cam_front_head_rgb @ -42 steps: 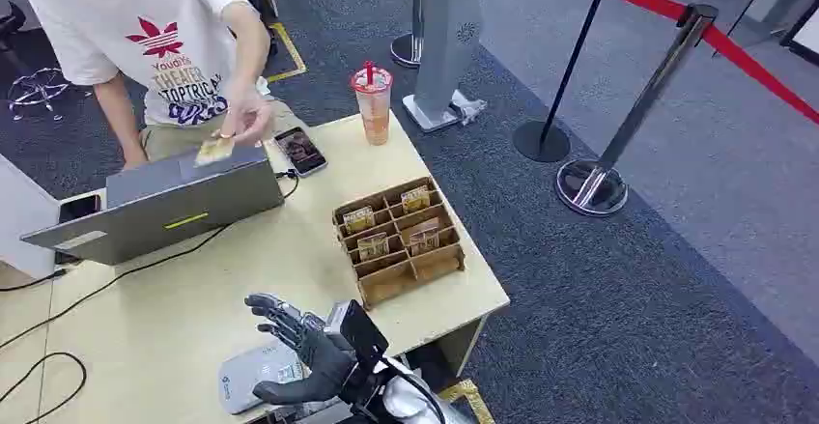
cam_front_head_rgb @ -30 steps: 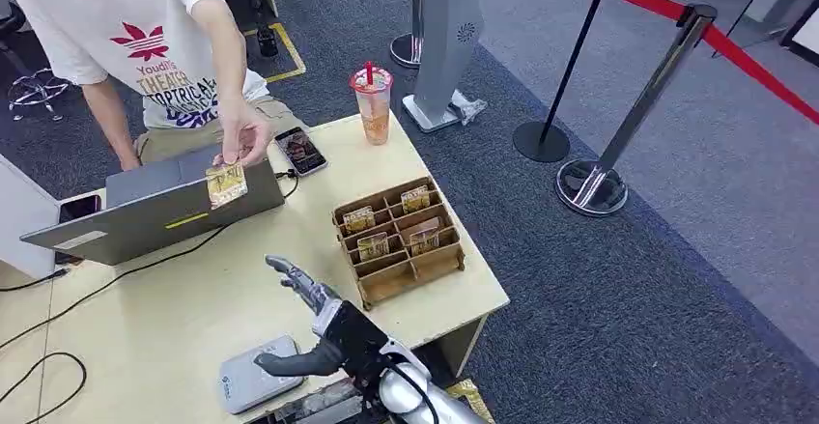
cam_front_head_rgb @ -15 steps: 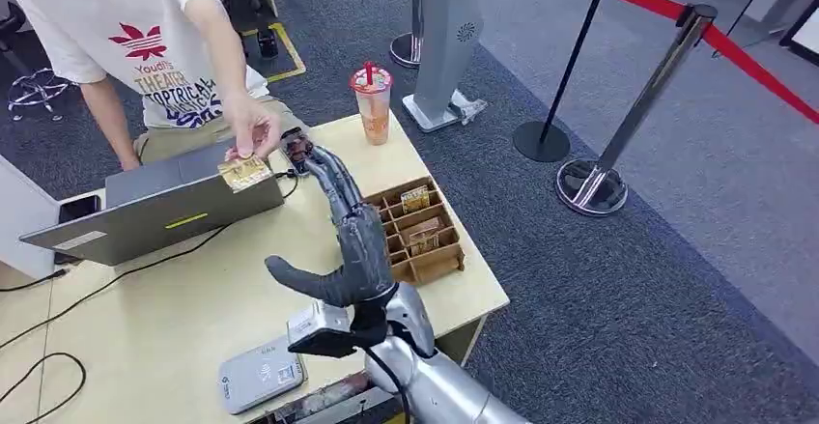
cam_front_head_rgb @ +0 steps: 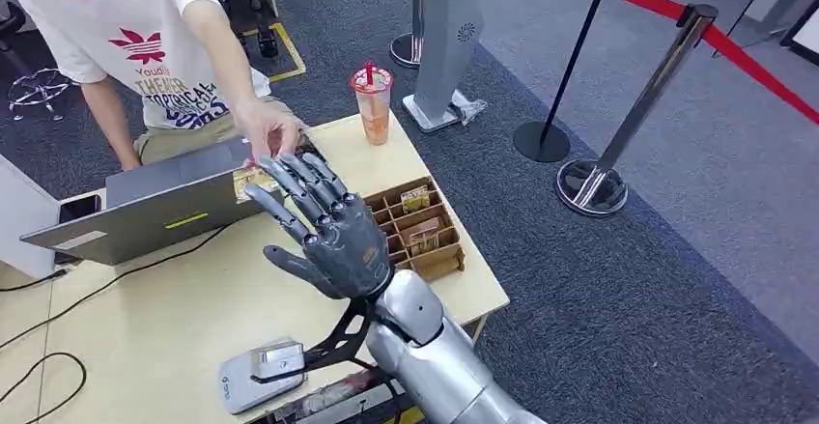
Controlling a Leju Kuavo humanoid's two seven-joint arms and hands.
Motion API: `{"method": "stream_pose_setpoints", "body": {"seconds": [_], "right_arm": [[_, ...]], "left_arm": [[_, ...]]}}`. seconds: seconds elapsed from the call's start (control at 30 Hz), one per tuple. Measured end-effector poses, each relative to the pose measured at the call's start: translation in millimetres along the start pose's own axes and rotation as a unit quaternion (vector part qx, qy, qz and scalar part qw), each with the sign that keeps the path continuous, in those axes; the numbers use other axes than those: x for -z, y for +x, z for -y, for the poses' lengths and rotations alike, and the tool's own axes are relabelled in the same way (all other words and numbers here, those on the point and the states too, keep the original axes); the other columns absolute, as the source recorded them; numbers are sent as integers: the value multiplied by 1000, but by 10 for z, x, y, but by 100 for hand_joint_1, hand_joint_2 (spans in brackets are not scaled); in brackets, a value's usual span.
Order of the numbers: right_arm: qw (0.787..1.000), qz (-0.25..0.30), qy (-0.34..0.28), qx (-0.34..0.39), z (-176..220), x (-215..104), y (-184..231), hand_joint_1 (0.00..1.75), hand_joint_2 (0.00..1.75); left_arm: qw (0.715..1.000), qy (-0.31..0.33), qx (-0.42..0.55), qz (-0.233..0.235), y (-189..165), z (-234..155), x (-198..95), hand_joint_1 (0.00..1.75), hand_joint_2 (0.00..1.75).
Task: Pass the card to the sensor for recognition and then transmit it.
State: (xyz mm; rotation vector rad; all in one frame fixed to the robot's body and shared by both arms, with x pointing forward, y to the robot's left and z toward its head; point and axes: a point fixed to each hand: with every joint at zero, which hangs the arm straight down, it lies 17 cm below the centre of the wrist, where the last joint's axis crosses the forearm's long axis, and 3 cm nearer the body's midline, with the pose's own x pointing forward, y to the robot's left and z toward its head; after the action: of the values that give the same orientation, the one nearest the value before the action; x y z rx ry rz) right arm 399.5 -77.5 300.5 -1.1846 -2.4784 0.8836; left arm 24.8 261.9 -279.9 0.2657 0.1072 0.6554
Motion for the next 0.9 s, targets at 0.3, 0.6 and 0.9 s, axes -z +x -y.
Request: {"method": "stream_pose_setpoints", "body": {"seconds": [0.3, 0.6, 0.9], "right_arm": [[999, -2, 13, -44, -40, 59, -167, 0, 175], [999, -15, 10, -32, -63, 78, -255, 145, 175], [1000, -11, 9, -16, -114, 81, -286, 175, 175]], "left_arm": [[1000, 5, -5, -2, 1, -18, 2, 0, 0], [1000, 16, -12, -5, -19, -52, 5, 0, 0], [1000, 8, -14, -12, -49, -49, 13, 0, 0]]}}
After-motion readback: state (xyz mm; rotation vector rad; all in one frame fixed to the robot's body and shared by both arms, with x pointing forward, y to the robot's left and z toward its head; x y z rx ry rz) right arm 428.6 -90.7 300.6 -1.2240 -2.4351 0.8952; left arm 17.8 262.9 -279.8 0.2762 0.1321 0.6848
